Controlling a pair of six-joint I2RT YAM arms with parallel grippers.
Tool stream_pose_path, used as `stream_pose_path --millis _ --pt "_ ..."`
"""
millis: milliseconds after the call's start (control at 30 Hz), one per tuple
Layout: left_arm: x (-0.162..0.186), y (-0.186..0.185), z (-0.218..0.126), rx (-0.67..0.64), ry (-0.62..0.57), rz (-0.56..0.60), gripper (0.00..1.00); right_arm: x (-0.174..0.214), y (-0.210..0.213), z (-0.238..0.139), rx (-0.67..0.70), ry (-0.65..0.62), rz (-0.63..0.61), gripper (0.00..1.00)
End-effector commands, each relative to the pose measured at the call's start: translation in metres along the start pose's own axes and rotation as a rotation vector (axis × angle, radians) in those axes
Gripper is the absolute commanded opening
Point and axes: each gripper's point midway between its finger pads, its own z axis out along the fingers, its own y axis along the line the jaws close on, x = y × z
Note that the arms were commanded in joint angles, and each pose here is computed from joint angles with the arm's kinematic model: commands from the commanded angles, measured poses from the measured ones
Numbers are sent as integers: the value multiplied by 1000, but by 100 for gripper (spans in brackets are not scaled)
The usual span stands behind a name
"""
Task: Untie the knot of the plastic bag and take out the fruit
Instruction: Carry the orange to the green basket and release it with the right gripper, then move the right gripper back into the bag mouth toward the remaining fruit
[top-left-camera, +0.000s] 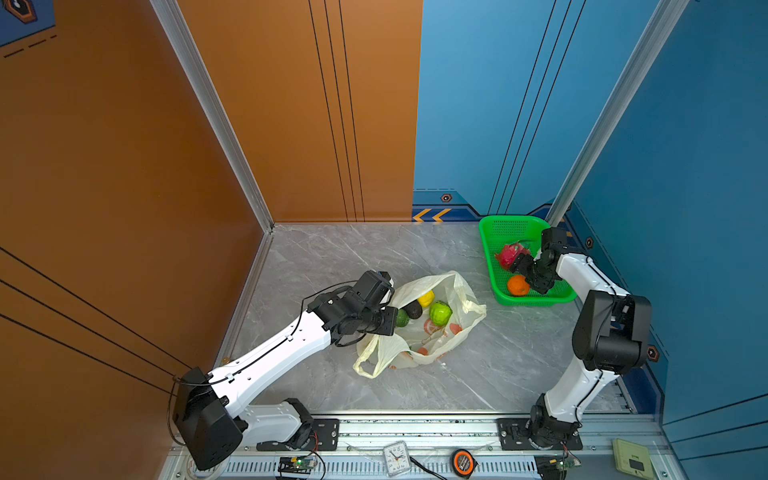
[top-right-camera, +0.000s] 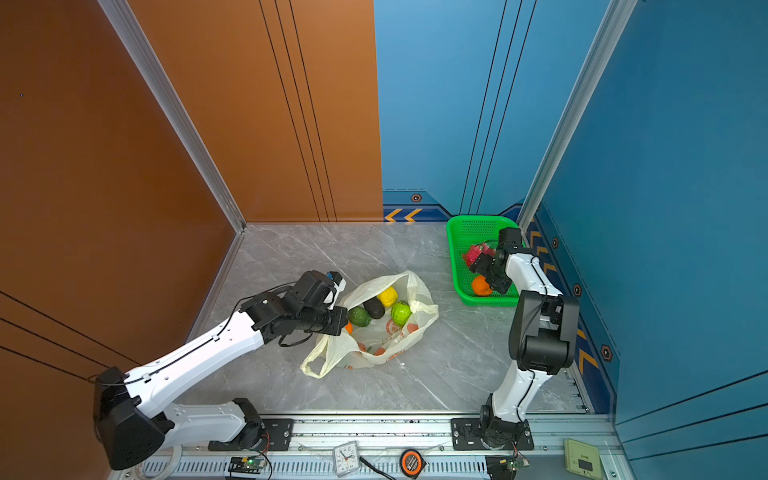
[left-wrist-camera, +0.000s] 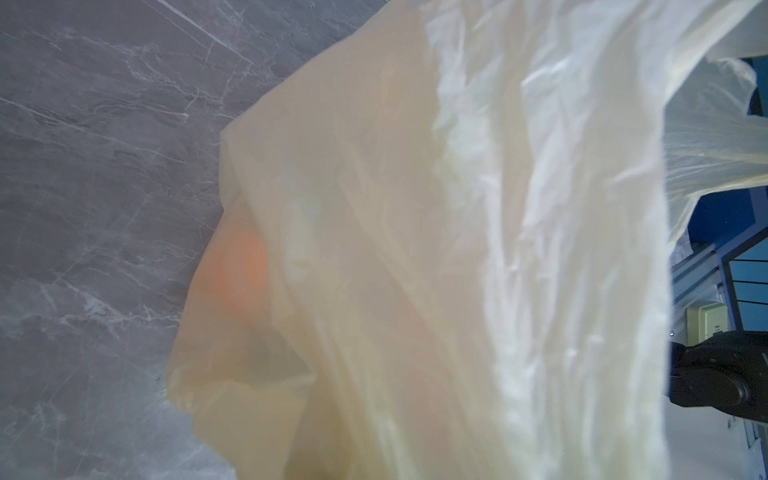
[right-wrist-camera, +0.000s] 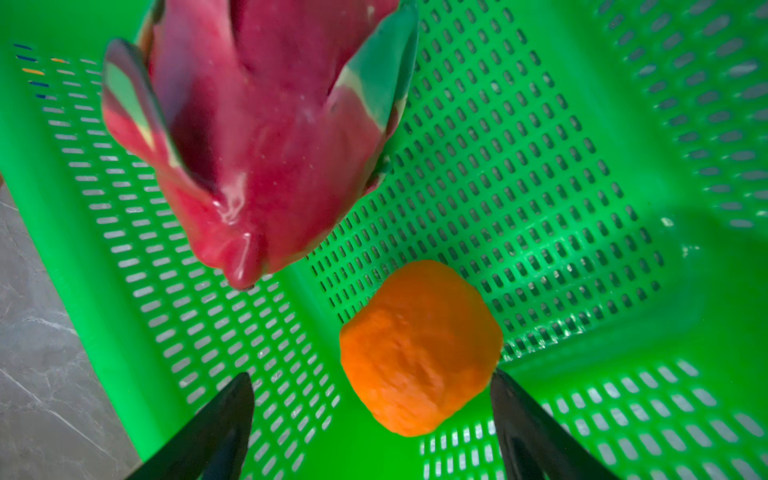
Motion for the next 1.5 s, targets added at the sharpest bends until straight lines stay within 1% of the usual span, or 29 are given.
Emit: stream_pose_path --millis 0,233,433,600,700,833,1000,1167,1267,1467 --pt "-2 -4 -8 12 -25 6 0 -3 9 -33 9 -44 -47 88" --pt "-4 -5 -10 13 -33 6 0 19 39 -80 -55 -54 -118 88" --pt "-4 -7 -10 16 -34 15 0 48 95 -149 -173 -93 -234 89" --pt "-5 -7 -10 10 -36 17 0 94 149 -206 -298 -85 -342 89" --pt "-5 -7 -10 5 -35 20 0 126 178 -228 -364 -65 -401 89" --pt "-7 -6 -10 0 -39 21 0 172 209 -248 -432 -29 -464 89" --pt "-9 -4 -12 -4 -44 13 0 230 227 -255 -458 24 -540 88" --pt "-12 -2 -12 -2 -46 2 0 273 228 -246 -440 58 -603 86" --pt "-14 -2 -13 5 -47 -4 0 289 223 -234 -413 62 -634 84" --pt "-16 2 -15 15 -46 -20 0 300 208 -201 -352 57 -676 81"
